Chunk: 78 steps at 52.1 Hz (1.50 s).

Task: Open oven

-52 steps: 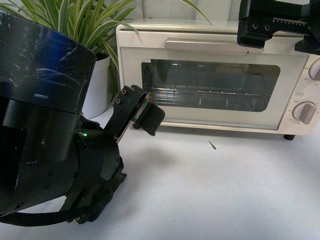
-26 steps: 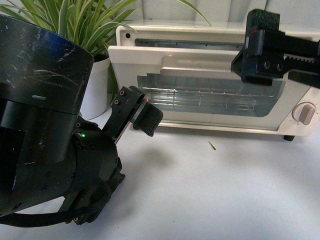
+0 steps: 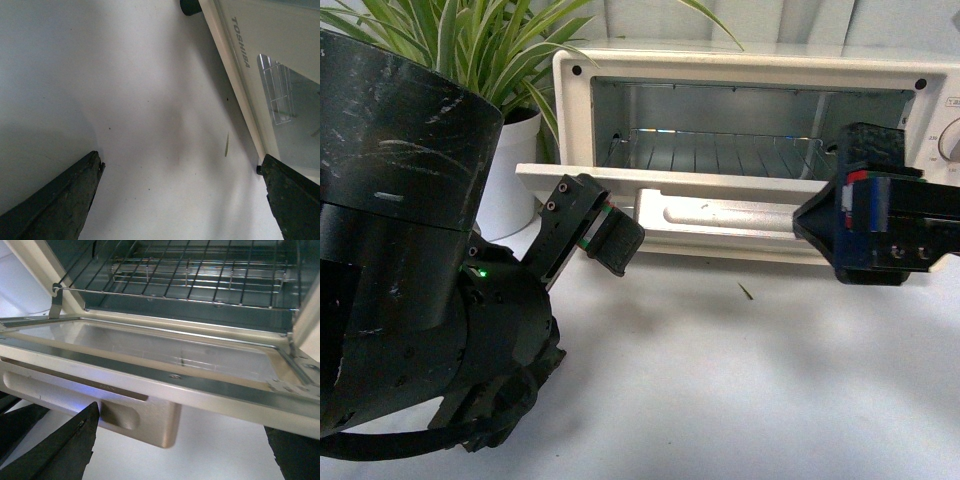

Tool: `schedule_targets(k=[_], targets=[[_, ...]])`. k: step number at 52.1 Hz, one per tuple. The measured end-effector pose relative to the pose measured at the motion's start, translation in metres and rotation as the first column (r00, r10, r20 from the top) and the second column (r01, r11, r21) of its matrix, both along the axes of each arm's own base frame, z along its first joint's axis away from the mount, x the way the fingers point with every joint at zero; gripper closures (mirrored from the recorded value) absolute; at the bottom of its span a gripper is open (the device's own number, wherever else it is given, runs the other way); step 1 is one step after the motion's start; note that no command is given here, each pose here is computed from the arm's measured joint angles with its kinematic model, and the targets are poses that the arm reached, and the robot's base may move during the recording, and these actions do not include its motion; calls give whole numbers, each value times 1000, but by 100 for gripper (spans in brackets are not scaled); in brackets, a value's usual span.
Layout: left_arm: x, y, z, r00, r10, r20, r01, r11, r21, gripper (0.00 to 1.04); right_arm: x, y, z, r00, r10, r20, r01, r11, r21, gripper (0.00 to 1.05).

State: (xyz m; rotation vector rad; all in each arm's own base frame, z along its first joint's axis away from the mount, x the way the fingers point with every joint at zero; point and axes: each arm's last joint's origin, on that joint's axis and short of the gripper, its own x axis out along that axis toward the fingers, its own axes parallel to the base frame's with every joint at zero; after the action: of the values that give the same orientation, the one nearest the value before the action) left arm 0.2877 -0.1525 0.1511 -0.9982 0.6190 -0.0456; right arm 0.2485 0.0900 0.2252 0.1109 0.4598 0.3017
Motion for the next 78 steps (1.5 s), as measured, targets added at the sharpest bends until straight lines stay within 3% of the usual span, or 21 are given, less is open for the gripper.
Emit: schedule_targets(k=[19, 45, 68, 78], targets=[[-7, 4, -2, 1000, -12, 16, 11, 994, 110, 7, -19, -15, 26, 998, -35, 51, 29, 994, 107, 9], [-14, 3, -3, 998, -53, 37, 41, 960, 277, 7, -17, -29, 20, 995, -96, 28, 92, 988, 126, 9], [-18, 4, -7, 991, -128, 43, 91, 869, 487, 7, -18, -30, 19, 995, -97, 27, 93, 987, 131, 9], [-21, 4, -10, 984, -171, 40, 110, 779, 618, 7, -19, -30, 14, 995, -94, 14, 91, 988, 128, 9]])
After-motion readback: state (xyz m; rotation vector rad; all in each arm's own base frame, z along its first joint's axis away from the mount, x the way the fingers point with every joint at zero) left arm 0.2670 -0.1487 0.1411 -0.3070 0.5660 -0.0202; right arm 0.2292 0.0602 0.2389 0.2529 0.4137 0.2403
